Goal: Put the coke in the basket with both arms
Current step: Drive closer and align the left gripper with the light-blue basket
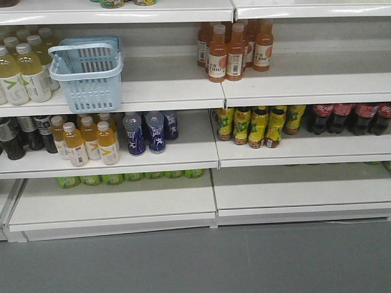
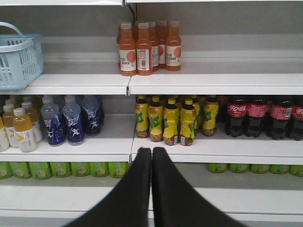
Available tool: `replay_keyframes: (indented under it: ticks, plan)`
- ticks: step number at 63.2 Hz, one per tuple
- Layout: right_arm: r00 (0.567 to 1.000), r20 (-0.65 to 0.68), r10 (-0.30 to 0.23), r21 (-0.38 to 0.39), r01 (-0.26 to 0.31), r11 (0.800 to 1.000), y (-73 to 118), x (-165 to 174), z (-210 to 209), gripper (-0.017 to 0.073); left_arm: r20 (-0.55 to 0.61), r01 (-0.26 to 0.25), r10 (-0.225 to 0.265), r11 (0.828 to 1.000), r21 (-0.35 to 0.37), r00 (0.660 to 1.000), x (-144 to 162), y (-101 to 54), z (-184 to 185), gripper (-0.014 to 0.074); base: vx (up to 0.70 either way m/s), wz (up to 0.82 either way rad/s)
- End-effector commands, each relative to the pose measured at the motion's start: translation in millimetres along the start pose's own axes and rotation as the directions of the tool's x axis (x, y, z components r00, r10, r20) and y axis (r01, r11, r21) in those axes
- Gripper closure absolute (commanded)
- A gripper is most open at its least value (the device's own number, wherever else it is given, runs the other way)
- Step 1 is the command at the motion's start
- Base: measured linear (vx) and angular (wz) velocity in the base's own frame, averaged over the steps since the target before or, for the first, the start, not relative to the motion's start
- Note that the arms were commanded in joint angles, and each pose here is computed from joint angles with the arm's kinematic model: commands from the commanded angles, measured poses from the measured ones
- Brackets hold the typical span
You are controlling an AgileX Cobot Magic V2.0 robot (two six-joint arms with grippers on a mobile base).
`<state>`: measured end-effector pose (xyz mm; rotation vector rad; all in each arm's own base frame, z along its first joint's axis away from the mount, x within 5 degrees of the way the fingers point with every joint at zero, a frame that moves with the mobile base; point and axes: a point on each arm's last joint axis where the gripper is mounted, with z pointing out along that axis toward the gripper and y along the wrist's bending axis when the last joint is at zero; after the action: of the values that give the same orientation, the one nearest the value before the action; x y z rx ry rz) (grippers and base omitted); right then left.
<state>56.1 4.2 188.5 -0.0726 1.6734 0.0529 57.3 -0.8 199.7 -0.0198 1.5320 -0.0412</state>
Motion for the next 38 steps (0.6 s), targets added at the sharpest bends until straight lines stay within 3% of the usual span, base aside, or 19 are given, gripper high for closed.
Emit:
replay_keyframes:
  ticks: [1,38]
  plan:
    - [0.997,0.079,-0.009,0.001,0.009,1.0,0.1,-4.8,-0.6,0.0569,0.124,0.005,-0.006,1.0,0.011,0.992,-19.0,-1.0,-3.4,0.06,0.08,0.03]
    - [0.997,0.079,-0.009,0.001,0.009,1.0,0.1,-4.8,-0.6,0.0569,0.124,0.005,-0.006,1.0,0.011,0.992,-19.0,-1.0,-3.4,0.06,0.1,0.04]
